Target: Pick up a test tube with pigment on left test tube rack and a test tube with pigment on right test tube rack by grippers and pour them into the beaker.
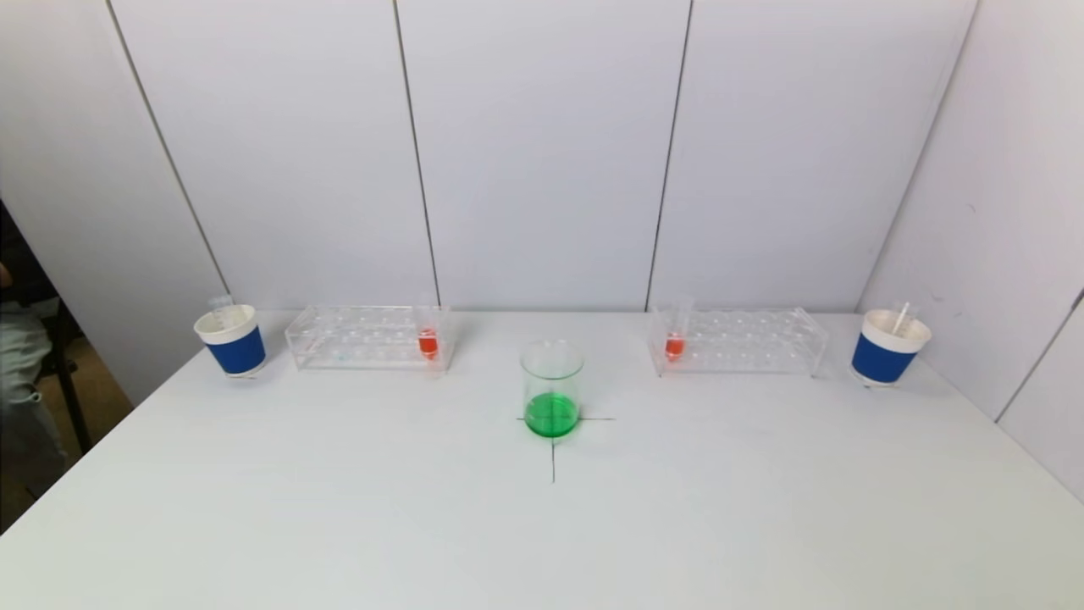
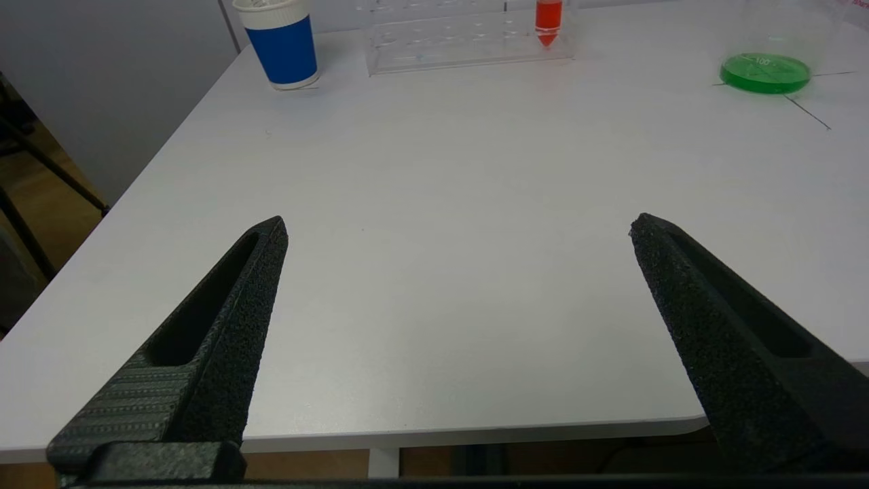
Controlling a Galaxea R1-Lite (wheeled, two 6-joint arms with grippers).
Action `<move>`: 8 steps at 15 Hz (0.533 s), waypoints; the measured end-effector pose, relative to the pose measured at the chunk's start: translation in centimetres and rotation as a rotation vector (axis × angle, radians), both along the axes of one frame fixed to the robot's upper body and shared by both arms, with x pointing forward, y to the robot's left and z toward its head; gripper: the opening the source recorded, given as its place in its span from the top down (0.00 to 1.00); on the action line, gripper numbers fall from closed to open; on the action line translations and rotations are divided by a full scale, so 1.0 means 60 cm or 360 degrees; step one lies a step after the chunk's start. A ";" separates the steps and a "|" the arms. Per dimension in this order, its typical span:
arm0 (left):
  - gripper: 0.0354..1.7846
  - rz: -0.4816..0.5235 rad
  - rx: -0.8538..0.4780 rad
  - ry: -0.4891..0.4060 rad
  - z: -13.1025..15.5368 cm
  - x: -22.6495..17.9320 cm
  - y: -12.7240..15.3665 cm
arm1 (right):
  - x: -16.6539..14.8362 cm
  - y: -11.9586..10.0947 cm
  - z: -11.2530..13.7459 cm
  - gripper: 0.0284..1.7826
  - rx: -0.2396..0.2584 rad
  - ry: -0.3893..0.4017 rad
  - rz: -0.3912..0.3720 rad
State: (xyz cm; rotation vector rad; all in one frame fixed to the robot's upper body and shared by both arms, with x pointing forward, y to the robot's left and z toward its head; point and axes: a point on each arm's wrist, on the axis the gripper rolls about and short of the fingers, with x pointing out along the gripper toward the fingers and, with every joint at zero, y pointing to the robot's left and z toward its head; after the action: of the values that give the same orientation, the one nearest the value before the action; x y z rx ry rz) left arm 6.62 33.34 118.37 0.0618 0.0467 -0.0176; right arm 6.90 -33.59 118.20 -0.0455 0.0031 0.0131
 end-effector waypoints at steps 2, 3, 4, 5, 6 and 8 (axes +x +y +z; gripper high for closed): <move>0.01 0.0001 0.0001 0.0001 0.000 0.000 0.000 | 0.000 0.000 0.000 0.01 0.0000 -0.0001 0.0000; 0.01 0.0000 0.0001 0.0001 0.000 0.000 0.000 | 0.000 0.000 0.000 0.01 0.0000 0.0000 0.0000; 0.01 0.0002 0.0001 0.0001 0.000 0.000 0.000 | 0.000 0.000 0.000 0.01 -0.0002 0.0000 0.0001; 0.01 0.0001 0.0000 0.0002 0.000 0.000 0.000 | 0.000 0.000 0.000 0.01 -0.0008 -0.0001 0.0005; 0.01 0.0000 0.0001 0.0002 0.000 0.000 0.000 | 0.000 0.000 0.000 0.01 0.0004 -0.0001 0.0002; 0.01 0.0000 0.0000 0.0002 0.000 0.000 0.000 | 0.000 0.000 0.000 0.01 0.0016 -0.0002 0.0002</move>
State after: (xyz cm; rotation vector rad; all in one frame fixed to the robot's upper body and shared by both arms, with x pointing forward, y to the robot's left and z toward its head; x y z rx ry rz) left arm 6.62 33.34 118.35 0.0618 0.0482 -0.0175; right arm 6.90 -33.59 118.21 -0.0355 0.0017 0.0145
